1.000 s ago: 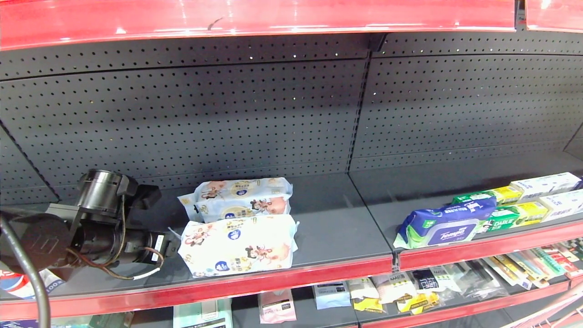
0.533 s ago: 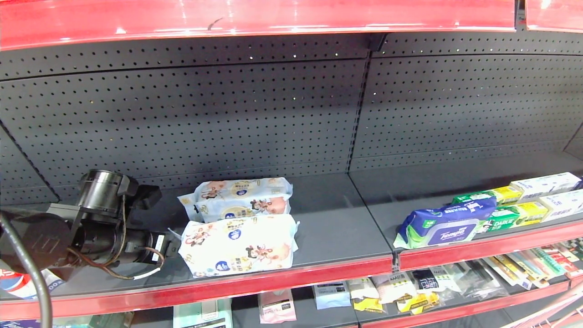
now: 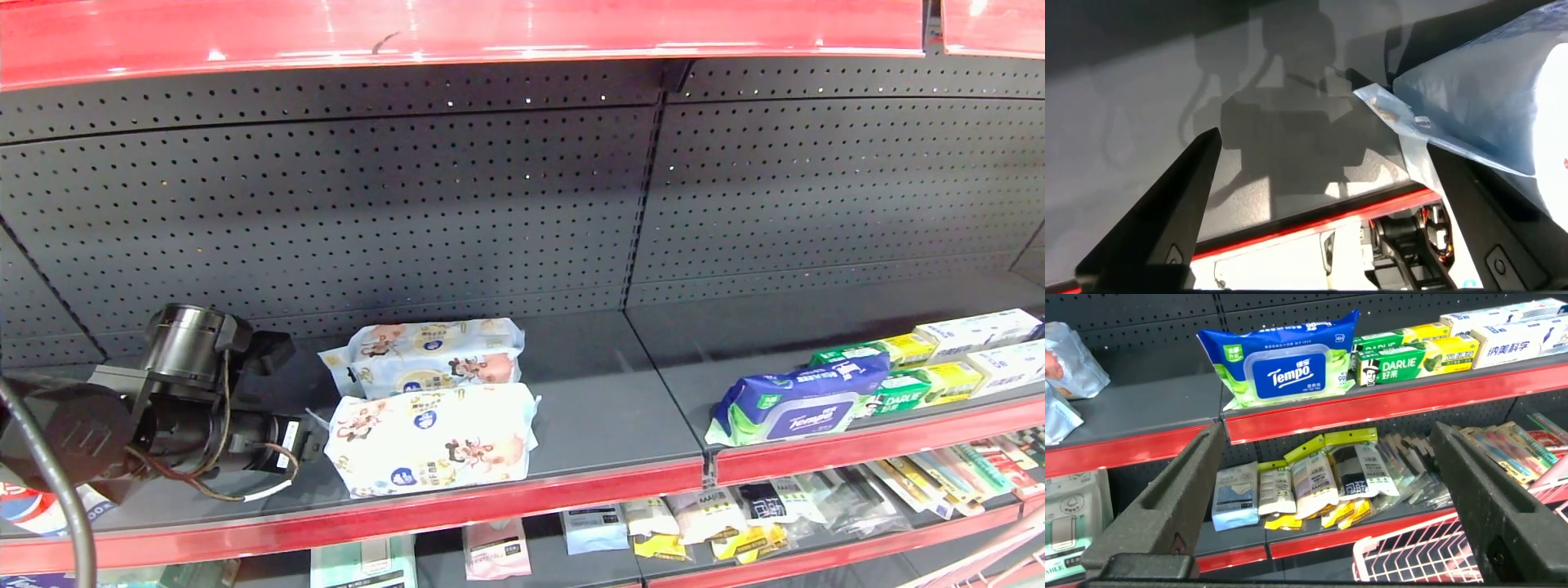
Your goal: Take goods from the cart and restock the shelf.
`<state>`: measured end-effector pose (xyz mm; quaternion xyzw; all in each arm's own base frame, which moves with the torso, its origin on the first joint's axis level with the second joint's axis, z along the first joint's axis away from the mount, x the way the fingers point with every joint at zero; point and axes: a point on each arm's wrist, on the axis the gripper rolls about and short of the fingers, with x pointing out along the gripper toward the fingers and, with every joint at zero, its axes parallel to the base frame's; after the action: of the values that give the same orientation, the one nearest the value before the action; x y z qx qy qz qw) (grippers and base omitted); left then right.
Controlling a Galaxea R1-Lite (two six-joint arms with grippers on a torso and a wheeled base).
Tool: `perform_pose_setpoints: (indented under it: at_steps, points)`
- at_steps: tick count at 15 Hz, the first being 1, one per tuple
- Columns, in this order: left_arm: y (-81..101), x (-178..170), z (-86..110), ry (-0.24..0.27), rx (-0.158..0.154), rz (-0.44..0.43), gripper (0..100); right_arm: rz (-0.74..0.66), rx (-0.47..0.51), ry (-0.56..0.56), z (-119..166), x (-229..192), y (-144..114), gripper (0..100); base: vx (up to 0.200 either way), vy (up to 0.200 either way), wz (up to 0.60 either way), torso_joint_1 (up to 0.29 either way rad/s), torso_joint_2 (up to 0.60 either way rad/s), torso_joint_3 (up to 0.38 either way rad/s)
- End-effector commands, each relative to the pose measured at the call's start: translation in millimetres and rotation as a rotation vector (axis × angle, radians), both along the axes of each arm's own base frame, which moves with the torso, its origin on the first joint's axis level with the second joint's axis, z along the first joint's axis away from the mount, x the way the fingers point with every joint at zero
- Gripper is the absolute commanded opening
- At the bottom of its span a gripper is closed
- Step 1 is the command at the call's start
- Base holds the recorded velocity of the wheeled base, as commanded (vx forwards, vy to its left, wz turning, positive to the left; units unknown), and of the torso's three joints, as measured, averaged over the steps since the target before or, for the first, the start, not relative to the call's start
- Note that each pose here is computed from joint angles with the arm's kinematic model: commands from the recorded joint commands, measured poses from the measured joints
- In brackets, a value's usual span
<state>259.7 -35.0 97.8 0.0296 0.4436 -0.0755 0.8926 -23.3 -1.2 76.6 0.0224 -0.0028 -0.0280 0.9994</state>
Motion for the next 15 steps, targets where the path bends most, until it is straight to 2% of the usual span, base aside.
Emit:
perform_pose_setpoints:
  at_steps: [1, 2, 3, 4, 7, 8, 10, 12, 14, 15]
  points:
    - [0.5, -1.8, 2.5, -0.009, 0.001, 0.001, 100, 0.001, 0.0, 0.001, 0.0, 0.1, 0.0, 100, 0.0, 0.0, 0.0, 0.0, 0.0, 0.0]
    - [0.9, -2.0, 4.0, -0.015, 0.001, 0.002, 100, 0.001, 0.0, 0.001, 0.0, 0.1, 0.0, 100, 0.0, 0.0, 0.0, 0.0, 0.0, 0.0]
    - [5.4, -9.2, 17.6, -0.06, -0.001, 0.008, 100, 0.001, 0.0, 0.001, 0.0, 0.1, 0.0, 100, 0.0, 0.0, 0.0, 0.0, 0.0, 0.0]
    - [6.6, -13.5, 21.5, -0.069, -0.002, 0.012, 100, 0.001, 0.0, 0.001, 0.0, 0.1, 0.0, 100, 0.0, 0.0, 0.0, 0.0, 0.0, 0.0]
    - [9.1, -39.2, 52.9, -0.141, -0.011, 0.009, 100, 0.001, 0.0, 0.001, 0.0, 0.1, 0.0, 100, 0.0, 0.0, 0.0, 0.0, 0.0, 0.0]
    - [10.9, -54.4, 65.2, -0.168, -0.015, 0.009, 100, -0.001, 0.0, 0.001, 0.0, 0.1, 0.0, 100, 0.0, 0.0, 0.0, 0.0, 0.0, 0.0]
    - [15.8, -102.1, 89.5, -0.217, -0.044, -0.011, 100, -0.001, 0.0, 0.001, 0.0, 0.1, 0.0, 100, 0.0, 0.0, 0.0, 0.0, 0.0, 0.0]
    - [19.9, -146.6, 106.8, -0.296, -0.074, -0.036, 100, -0.001, 0.0, 0.001, 0.0, 0.1, 0.0, 100, 0.0, 0.0, 0.0, 0.0, 0.0, 0.0]
    - [23.6, -181.9, 114.2, -0.381, -0.093, -0.049, 100, 0.001, 0.0, 0.001, 0.0, 0.1, 0.0, 100, 0.0, 0.0, 0.0, 0.0, 0.0, 0.0]
    - [29.4, -235.3, 98.9, -0.532, -0.112, -0.066, 100, 0.001, 0.0, 0.001, 0.0, 0.1, 0.0, 100, 0.0, 0.0, 0.0, 0.0, 0.0, 0.0]
